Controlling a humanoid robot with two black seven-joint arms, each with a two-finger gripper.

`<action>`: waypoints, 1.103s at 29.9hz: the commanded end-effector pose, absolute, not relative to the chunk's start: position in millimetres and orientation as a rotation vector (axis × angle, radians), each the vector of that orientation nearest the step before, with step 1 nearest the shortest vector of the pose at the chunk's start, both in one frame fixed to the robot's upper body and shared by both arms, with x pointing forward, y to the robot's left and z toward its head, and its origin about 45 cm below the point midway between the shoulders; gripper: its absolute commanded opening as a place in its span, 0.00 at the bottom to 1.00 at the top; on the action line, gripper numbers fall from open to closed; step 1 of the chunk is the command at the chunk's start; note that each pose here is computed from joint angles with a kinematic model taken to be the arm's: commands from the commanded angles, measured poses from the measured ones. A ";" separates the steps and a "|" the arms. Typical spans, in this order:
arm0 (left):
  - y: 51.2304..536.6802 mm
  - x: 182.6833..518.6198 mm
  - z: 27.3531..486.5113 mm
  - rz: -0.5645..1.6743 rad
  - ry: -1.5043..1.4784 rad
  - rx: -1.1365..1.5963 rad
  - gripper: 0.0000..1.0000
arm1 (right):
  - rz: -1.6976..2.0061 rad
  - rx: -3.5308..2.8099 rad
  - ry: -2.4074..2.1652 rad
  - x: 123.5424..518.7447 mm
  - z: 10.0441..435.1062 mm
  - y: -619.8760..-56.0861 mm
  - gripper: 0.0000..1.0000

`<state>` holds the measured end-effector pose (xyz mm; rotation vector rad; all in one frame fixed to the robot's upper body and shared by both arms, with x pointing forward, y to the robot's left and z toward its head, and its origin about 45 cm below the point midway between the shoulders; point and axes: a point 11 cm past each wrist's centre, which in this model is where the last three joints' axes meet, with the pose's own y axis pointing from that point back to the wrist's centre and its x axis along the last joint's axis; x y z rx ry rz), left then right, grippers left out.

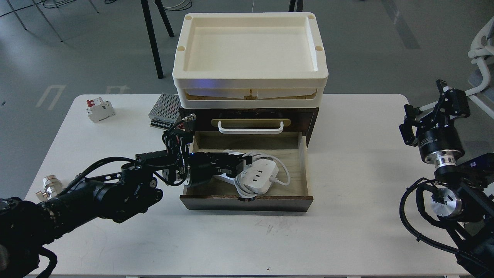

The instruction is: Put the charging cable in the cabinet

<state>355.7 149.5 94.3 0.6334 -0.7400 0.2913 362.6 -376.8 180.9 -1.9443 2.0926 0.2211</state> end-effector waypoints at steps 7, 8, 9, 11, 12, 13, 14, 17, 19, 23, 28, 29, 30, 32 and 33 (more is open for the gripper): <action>142.2 351.0 90.0 0.307 -0.720 0.613 0.49 | 0.221 -1.944 2.093 362.6 181.0 -376.8 0.99; 140.9 350.2 90.5 0.303 -0.720 0.610 0.52 | 0.221 -1.944 2.093 362.6 181.0 -376.8 0.99; 139.6 349.7 91.2 0.302 -0.720 0.605 0.55 | 0.221 -1.944 2.093 362.6 181.0 -376.8 0.99; 137.8 349.2 92.3 0.301 -0.720 0.598 0.68 | 0.221 -1.944 2.093 362.6 181.0 -376.8 0.99; 137.6 349.1 92.5 0.304 -0.719 0.596 0.73 | 0.221 -1.944 2.093 362.6 181.0 -376.8 0.99; 136.5 348.6 93.2 0.304 -0.716 0.590 0.79 | 0.220 -1.945 2.093 362.6 181.0 -376.7 0.99; 134.8 347.0 93.5 0.305 -0.712 0.582 0.84 | 0.221 -1.944 2.093 362.6 181.0 -376.8 0.99; 134.4 345.1 101.2 0.335 -0.685 0.542 0.88 | 0.221 -1.944 2.093 362.6 181.0 -376.8 0.99; 134.4 348.4 112.7 0.378 -0.651 0.497 0.93 | 0.220 -1.942 2.093 362.7 181.3 -377.1 0.99; 150.1 344.0 139.3 0.394 -0.653 0.442 0.94 | 0.220 -1.942 2.093 362.7 181.3 -377.1 0.99; 177.0 327.1 172.1 0.372 -0.686 0.410 0.94 | 0.220 -1.942 2.093 362.7 181.3 -377.1 0.99; 184.6 322.6 177.1 0.374 -0.684 0.409 0.94 | 0.220 -1.942 2.093 362.7 181.3 -377.1 0.99; 194.5 317.7 182.6 0.379 -0.676 0.411 0.94 | 0.220 -1.942 2.093 362.7 181.3 -377.1 0.99; 218.0 310.9 195.1 0.398 -0.670 0.431 0.94 | 0.220 -1.942 2.093 362.7 181.3 -377.1 0.99; 229.4 309.1 203.8 0.417 -0.669 0.437 0.94 | 0.220 -1.942 2.093 362.7 181.3 -377.1 0.99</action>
